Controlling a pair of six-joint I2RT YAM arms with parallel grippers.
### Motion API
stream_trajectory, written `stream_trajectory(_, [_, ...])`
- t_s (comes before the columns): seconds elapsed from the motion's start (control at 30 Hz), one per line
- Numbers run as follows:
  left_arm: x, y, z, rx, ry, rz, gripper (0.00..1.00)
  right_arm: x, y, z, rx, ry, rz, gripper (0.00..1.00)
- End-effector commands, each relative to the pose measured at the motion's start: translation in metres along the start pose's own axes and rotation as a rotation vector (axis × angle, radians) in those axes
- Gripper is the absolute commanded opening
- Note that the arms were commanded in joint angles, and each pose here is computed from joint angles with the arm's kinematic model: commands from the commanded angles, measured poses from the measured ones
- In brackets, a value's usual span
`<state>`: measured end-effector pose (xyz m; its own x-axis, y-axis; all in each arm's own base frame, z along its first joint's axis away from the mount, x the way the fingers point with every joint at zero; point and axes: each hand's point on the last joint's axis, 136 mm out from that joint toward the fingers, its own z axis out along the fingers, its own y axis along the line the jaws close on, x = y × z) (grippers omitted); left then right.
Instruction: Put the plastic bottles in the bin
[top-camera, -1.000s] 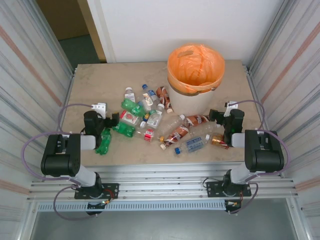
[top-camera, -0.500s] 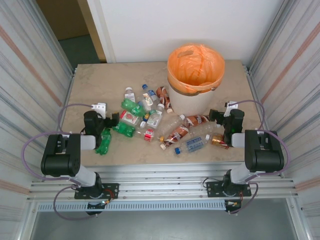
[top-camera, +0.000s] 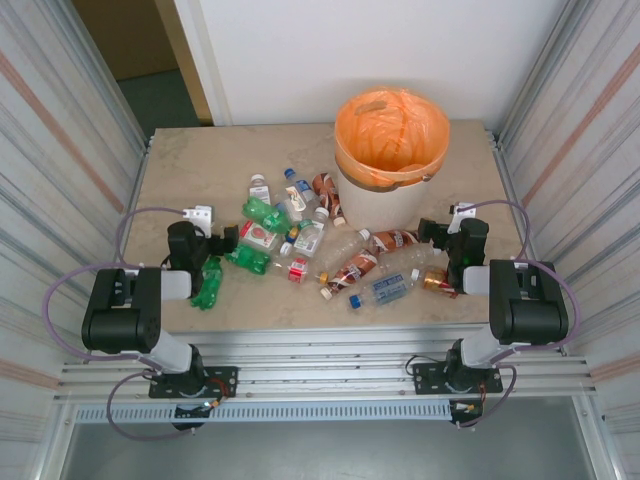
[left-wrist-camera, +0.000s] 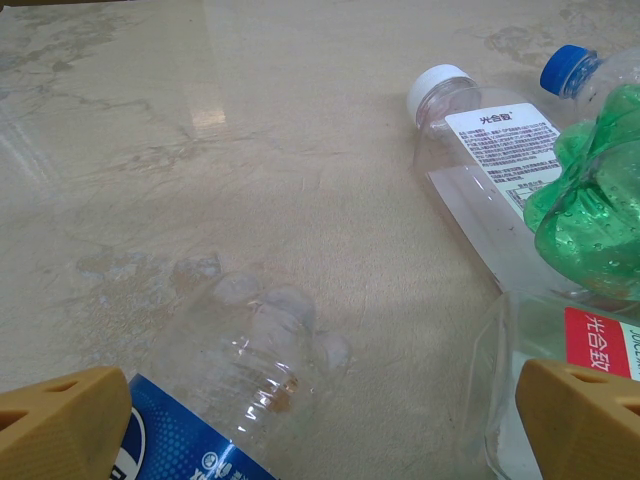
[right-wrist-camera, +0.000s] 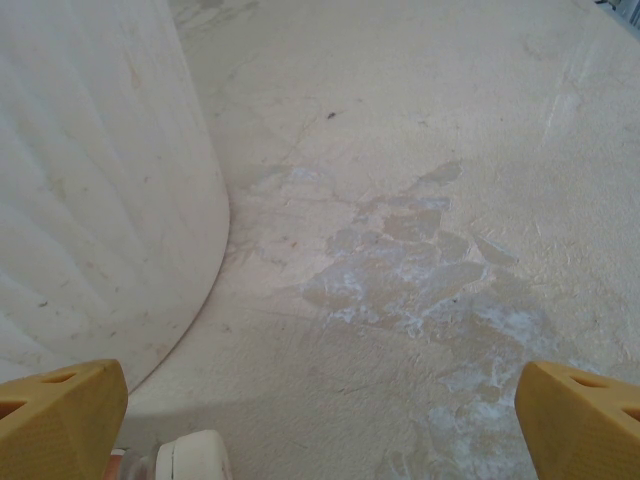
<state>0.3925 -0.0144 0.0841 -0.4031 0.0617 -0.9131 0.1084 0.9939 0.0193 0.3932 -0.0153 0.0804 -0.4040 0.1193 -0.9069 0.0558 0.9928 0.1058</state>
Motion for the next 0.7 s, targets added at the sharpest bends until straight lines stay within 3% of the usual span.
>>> stream_trajectory(0.0, [-0.0080,-0.0015,0.0003,0.007,-0.022,0.007,0.99,-0.0020,-0.0013,0.0011,0.013,-0.002,-0.009,0.98])
stream_trajectory(0.67, [-0.0083,-0.0018,-0.0006,0.008,-0.025,0.007,0.99,-0.0025,-0.0009,0.0005,0.008,-0.006,-0.008,0.98])
